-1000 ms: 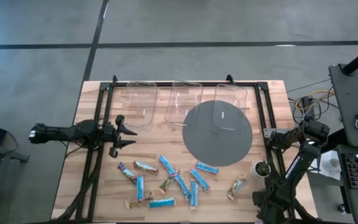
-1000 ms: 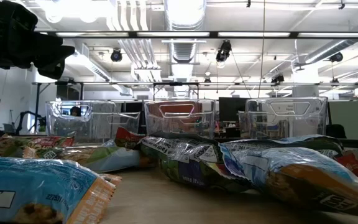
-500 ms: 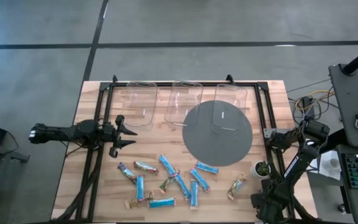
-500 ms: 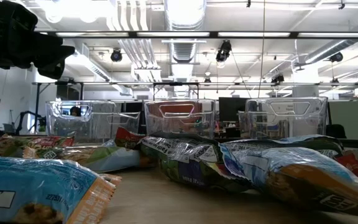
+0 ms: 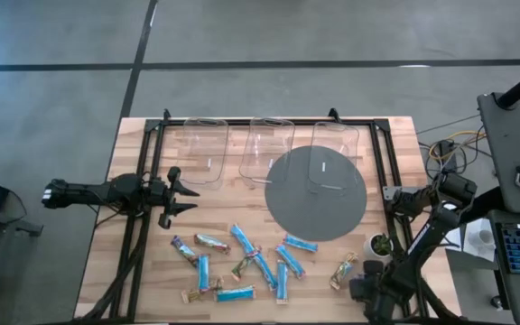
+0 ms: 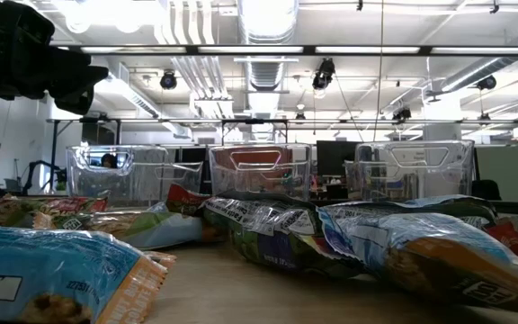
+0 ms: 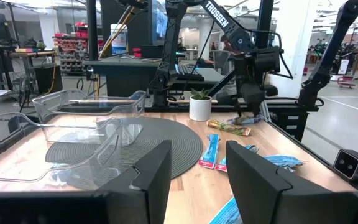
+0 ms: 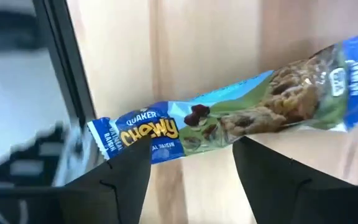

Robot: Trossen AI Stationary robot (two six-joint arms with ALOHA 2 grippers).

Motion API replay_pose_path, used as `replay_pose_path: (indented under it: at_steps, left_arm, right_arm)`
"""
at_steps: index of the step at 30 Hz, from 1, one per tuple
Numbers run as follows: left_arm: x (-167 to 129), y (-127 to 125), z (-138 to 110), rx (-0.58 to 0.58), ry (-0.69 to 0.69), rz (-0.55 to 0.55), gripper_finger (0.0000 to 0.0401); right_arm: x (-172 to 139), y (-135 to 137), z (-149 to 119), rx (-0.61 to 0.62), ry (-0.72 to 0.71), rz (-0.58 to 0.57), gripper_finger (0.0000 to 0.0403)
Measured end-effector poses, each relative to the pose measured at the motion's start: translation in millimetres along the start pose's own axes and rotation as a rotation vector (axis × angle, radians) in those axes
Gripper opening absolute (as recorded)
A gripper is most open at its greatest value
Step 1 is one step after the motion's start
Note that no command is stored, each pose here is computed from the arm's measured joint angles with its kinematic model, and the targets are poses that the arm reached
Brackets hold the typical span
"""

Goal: Pick and place Granola Bars by type
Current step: Put the blue granola bar into the right transparent bin

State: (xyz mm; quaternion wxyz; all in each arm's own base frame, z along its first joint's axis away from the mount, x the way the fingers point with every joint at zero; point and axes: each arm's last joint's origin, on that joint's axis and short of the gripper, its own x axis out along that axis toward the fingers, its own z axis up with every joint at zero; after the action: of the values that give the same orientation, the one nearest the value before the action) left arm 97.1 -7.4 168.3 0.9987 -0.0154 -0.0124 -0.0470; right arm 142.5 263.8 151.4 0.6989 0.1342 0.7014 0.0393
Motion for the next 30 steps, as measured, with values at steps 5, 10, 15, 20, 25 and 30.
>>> replay_pose_path:
  at_steps: [5,10,15,20,25,30]
  left_arm:
    - [0.0,0.0,0.1,0.0,0.0,0.0,0.0135]
    - [0.0,0.0,0.1,0.0,-0.001,0.0,0.0135]
    - [0.0,0.0,0.1,0.0,0.0,0.0,0.0135]
    - [0.0,0.0,0.1,0.0,0.0,0.0,0.0135]
    - [0.0,0.0,0.0,0.0,0.0,0.0,0.0135]
    - [0.0,0.0,0.0,0.0,0.0,0.0,0.0135]
  right_arm:
    - [-6.2,0.3,5.9,0.05,-0.075,-0.05,0.0215]
    - [-7.0,0.0,5.1,0.263,-0.056,-0.048,0.0215]
    - [-6.9,4.6,6.0,0.604,-0.036,0.012,0.0215]
    - [-5.6,8.2,9.8,0.911,-0.104,0.069,0.0216]
    - [0.9,4.6,11.8,1.017,-0.121,0.028,0.0239]
    - [12.5,-0.5,16.9,1.055,-0.115,-0.047,0.0274]
